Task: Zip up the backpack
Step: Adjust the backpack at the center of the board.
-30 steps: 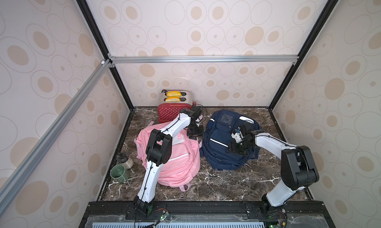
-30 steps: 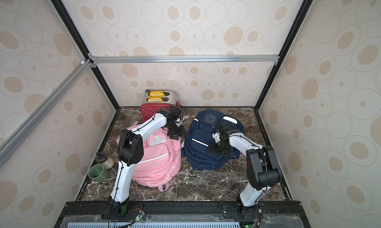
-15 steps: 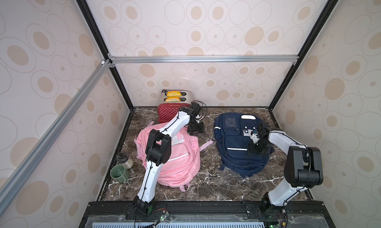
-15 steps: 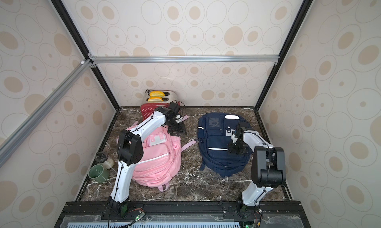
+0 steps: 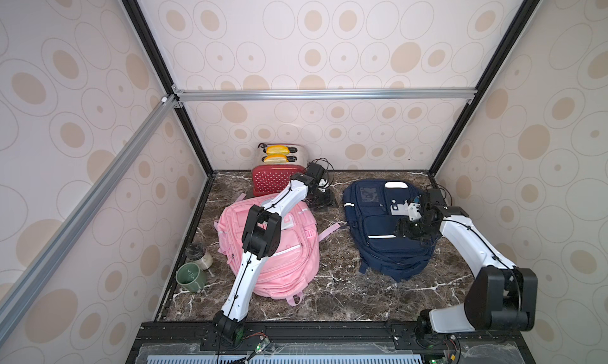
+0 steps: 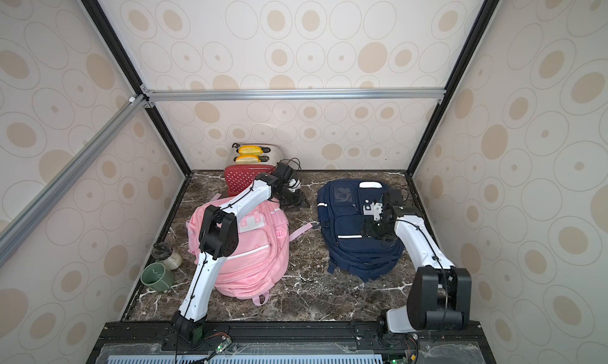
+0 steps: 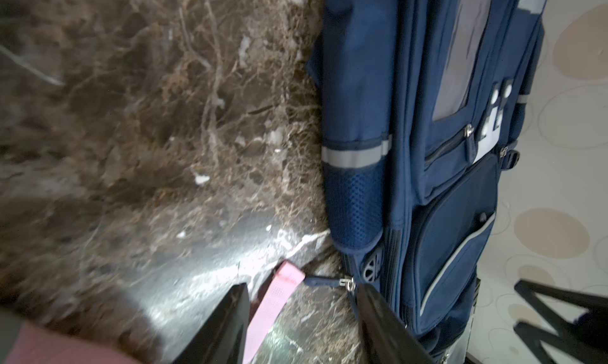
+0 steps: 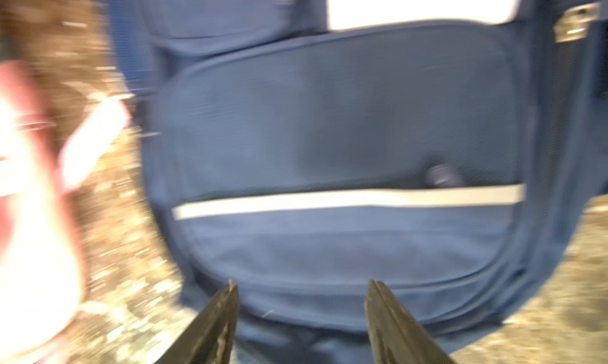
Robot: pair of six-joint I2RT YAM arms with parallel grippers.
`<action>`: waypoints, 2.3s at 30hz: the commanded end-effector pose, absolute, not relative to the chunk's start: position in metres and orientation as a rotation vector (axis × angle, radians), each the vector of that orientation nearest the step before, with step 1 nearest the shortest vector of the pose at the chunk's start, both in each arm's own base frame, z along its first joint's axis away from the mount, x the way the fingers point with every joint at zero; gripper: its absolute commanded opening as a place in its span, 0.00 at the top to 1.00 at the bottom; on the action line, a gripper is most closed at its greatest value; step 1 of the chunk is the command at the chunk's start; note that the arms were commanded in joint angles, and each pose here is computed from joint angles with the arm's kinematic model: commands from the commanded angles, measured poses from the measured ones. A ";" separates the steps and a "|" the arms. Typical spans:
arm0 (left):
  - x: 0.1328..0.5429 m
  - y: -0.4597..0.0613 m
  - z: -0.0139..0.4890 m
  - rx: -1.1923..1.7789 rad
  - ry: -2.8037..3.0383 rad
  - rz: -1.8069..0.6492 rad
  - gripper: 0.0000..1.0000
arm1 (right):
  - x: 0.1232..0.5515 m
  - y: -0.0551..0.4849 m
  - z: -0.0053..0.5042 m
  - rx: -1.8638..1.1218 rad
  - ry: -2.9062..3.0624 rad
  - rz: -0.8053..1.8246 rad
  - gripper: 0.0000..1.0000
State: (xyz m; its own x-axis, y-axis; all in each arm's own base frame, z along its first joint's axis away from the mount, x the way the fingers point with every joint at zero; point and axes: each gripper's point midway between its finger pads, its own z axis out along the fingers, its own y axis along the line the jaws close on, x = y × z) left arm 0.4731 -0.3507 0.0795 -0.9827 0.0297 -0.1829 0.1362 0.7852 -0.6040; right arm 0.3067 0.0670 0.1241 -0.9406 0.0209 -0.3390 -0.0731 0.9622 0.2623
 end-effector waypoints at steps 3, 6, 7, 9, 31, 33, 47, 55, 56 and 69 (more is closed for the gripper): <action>0.487 -0.397 0.096 0.146 2.676 -1.196 0.45 | 0.268 0.103 0.100 0.038 2.862 0.656 0.34; 0.484 -0.404 0.089 0.139 2.687 -1.210 0.45 | 0.262 0.108 0.096 0.015 2.871 0.693 0.34; 0.482 -0.405 0.086 0.135 2.694 -1.216 0.45 | 0.261 0.110 0.094 0.003 2.873 0.703 0.34; 0.481 -0.407 0.082 0.126 2.701 -1.224 0.45 | 0.258 0.112 0.090 -0.014 2.882 0.715 0.34; 0.446 -0.411 0.061 0.093 2.763 -1.184 1.00 | 0.237 0.104 0.048 -0.101 3.015 0.595 0.35; 0.443 -0.402 0.069 0.090 2.760 -1.170 1.00 | 0.245 0.103 0.046 -0.109 3.016 0.574 0.35; 0.426 -0.386 0.136 0.115 2.678 -1.202 1.00 | 0.316 0.072 0.029 -0.019 3.010 0.463 0.38; 0.419 -0.400 0.142 0.128 2.683 -1.259 1.00 | 0.356 0.059 0.052 -0.042 2.966 0.460 0.37; 0.416 -0.404 0.142 0.134 2.684 -1.267 1.00 | 0.356 0.059 0.057 -0.045 2.950 0.456 0.36; 0.409 -0.425 0.148 0.033 2.716 -1.376 1.00 | 0.306 0.101 0.151 0.027 2.662 0.540 0.36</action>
State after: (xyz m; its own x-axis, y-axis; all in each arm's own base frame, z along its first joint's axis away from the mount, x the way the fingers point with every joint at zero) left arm 0.4048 -0.4102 0.1081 -0.9967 -0.0310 -0.0753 0.0355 0.6673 -0.7439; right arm 0.3182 0.0822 0.1454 -0.9149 0.0558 -0.3998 -0.0854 0.9413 0.3267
